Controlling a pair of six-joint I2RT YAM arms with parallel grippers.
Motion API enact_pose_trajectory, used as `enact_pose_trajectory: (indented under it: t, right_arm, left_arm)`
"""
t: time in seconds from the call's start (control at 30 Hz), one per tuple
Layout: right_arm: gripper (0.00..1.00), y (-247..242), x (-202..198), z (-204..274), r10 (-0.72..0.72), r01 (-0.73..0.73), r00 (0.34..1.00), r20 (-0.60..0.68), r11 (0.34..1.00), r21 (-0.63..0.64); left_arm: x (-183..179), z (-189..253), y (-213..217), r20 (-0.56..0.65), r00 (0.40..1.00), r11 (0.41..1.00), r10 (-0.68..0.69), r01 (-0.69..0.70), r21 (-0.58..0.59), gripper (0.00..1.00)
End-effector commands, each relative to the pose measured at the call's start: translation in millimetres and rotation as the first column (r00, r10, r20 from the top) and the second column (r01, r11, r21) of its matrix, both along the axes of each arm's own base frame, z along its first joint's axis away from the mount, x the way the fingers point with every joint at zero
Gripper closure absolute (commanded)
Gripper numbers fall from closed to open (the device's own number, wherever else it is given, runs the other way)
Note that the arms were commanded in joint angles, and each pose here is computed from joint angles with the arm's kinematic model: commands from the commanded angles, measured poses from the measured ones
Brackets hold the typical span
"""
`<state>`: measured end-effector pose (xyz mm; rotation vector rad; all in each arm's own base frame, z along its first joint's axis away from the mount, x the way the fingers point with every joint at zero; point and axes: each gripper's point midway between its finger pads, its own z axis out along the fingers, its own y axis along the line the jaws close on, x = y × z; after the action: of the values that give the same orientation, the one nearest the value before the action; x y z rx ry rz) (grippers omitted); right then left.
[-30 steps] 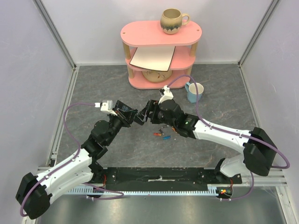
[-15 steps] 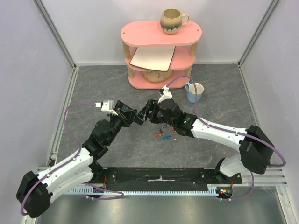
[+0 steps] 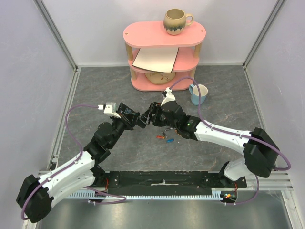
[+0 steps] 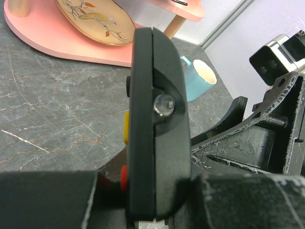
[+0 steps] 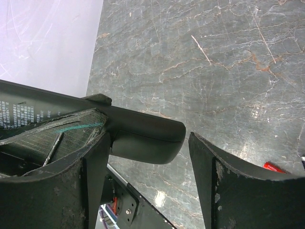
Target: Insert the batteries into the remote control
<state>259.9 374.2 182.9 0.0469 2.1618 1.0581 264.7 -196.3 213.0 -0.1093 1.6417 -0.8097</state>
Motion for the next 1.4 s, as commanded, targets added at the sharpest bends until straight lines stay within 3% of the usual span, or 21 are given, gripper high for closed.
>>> enact_pose_trajectory:
  t: [0.0, 1.03, 1.2, 1.37]
  right_arm:
    - [0.27, -5, 1, -10, -0.012, 0.011, 0.999, -0.029, 0.999, -0.048]
    - [0.26, -33, -2, -19, -0.052, 0.049, 0.998, -0.032, 0.994, -0.097]
    - [0.16, -34, -2, 12, -0.059, 0.059, 0.998, 0.037, 0.998, 0.006]
    - [0.1, -35, -7, 30, -0.017, 0.017, 0.996, 0.083, 1.0, 0.008]
  left_arm:
    - [4, 57, 1, 0.137, 0.99, 0.996, 0.03, -0.017, -0.091, 0.98]
    - [3, 62, 8, 0.15, 0.987, 0.995, 0.053, -0.04, -0.088, 0.98]
    - [3, 57, 6, 0.123, 0.991, 0.994, 0.046, -0.032, -0.108, 0.98]
    - [-6, 58, -2, 0.135, 0.991, 0.987, -0.014, 0.036, -0.159, 0.98]
